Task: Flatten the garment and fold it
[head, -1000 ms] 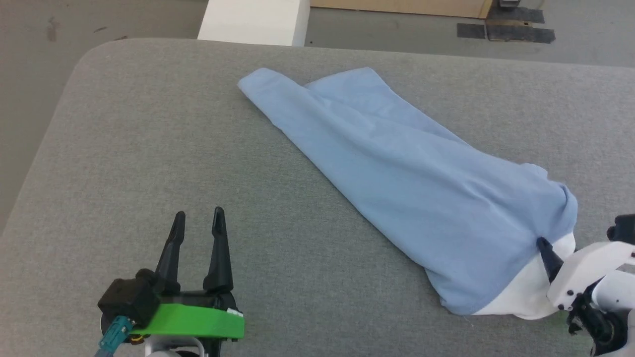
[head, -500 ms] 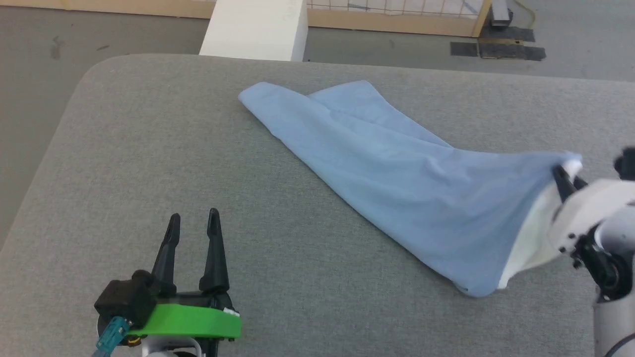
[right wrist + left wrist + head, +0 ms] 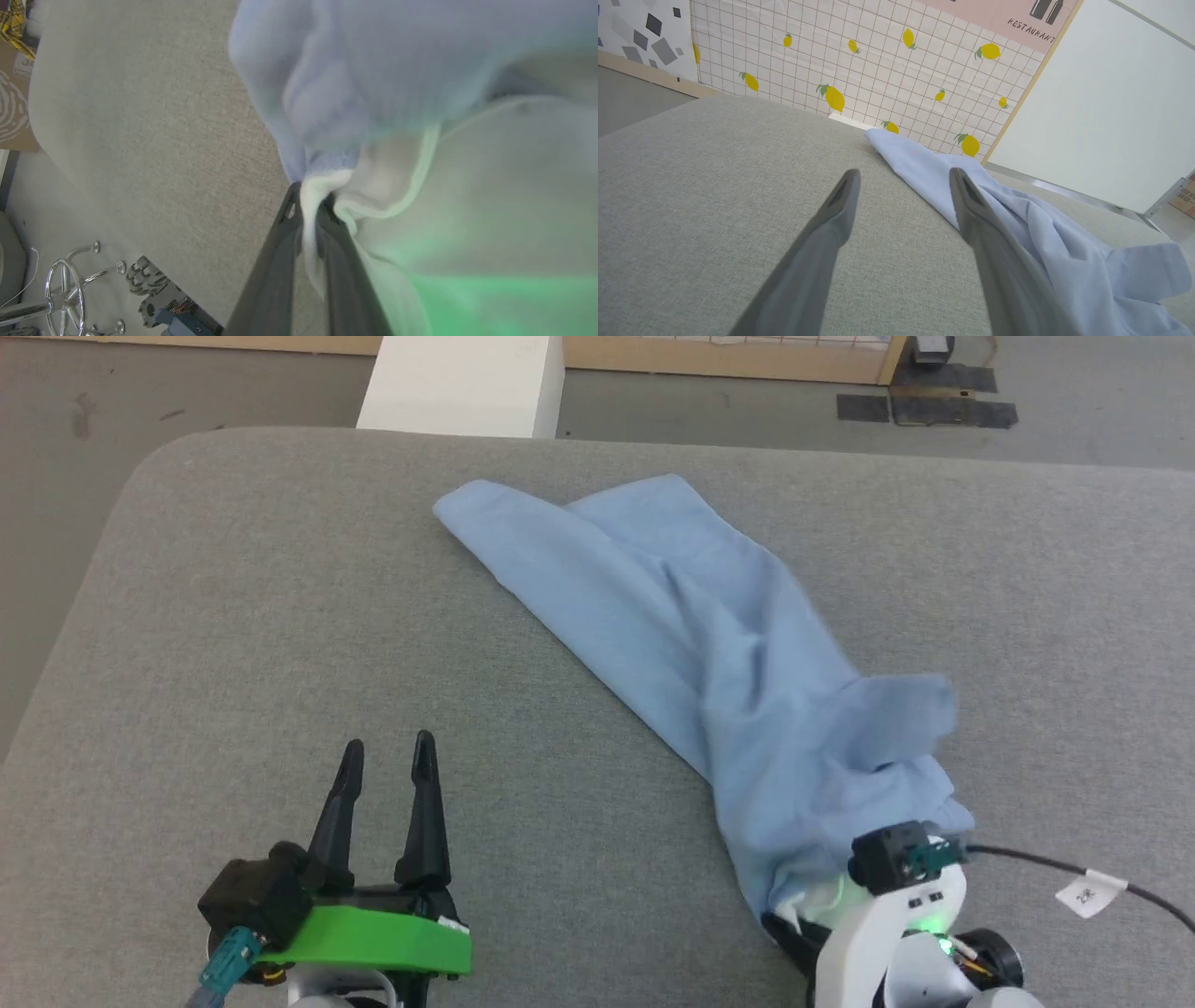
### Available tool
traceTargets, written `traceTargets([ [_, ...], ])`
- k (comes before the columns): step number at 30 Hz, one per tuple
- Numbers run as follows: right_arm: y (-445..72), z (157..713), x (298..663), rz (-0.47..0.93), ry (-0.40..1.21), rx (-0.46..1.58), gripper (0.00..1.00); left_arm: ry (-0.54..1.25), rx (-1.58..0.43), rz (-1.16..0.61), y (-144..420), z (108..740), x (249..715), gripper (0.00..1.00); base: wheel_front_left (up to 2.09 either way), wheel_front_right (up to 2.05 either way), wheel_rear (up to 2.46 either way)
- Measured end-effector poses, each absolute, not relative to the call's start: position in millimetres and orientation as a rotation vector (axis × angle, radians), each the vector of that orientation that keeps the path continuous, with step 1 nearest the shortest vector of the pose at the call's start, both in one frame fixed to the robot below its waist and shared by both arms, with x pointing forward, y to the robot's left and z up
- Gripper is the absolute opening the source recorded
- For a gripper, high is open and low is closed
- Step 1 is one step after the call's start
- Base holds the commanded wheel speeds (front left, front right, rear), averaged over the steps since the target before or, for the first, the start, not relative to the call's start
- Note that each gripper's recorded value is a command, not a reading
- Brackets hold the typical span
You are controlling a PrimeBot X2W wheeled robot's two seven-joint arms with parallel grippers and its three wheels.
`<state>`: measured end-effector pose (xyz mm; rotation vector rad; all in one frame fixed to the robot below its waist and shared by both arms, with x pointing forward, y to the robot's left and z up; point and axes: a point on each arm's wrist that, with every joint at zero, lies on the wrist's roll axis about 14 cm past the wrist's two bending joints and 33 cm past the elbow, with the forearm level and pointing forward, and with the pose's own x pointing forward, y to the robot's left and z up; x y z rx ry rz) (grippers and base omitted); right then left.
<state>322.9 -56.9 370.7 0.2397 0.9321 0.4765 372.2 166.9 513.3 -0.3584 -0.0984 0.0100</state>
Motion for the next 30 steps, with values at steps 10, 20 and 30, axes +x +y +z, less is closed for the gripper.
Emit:
traceTargets([
  [10,-40,383,335,0.531,0.87,0.222,1.0,-0.095,-0.354,0.024,172,512,370,1.0,0.0,0.0,0.0],
  [20,-62,500,398,0.55,0.572,0.324,1.0,-0.096,-0.368,0.004,165,513,373,1.0,0.0,0.0,0.0],
  [30,-161,474,442,0.224,0.562,0.152,1.0,-0.064,-0.367,0.014,166,502,376,1.0,0.0,0.0,0.0],
])
